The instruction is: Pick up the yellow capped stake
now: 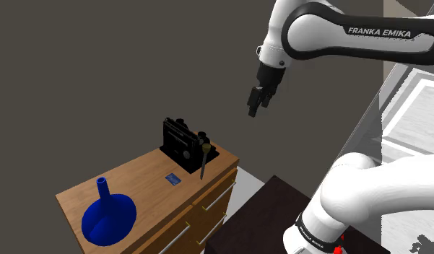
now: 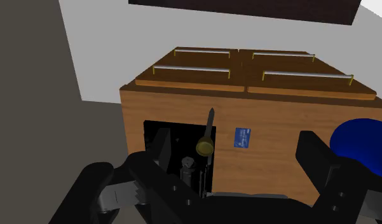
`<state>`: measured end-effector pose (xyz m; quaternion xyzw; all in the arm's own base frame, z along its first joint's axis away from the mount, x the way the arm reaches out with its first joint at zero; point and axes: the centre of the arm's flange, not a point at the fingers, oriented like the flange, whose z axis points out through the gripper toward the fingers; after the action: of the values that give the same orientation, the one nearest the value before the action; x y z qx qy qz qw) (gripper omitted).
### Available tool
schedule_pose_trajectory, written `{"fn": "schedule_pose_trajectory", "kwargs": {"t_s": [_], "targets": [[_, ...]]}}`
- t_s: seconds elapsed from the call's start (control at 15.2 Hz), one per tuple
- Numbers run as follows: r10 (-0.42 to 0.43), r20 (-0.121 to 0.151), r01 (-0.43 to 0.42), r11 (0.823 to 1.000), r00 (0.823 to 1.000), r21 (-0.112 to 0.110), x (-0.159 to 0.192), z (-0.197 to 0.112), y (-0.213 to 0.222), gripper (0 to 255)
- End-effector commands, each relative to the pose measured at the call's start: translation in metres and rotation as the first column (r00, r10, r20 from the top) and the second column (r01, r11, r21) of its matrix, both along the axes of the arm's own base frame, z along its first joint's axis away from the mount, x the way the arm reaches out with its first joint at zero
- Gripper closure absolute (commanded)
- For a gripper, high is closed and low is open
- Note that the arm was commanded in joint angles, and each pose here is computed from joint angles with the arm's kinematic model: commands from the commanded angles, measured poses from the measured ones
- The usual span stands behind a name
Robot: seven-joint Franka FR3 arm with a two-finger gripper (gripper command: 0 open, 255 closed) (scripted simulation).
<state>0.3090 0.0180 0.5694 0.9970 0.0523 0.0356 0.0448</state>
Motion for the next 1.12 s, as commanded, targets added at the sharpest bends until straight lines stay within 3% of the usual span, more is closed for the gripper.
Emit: {"fn": "schedule_pose_trajectory", "kwargs": {"t_s": [0.0,1.06], "targets": [[0.0,0.0,0.0,1.0,1.0,0.0,0.0,0.0,0.0,0],[-0.024,-0.047,0.027,0.998,0.999,0.056,0.141,-0.162,-0.026,0]]}}
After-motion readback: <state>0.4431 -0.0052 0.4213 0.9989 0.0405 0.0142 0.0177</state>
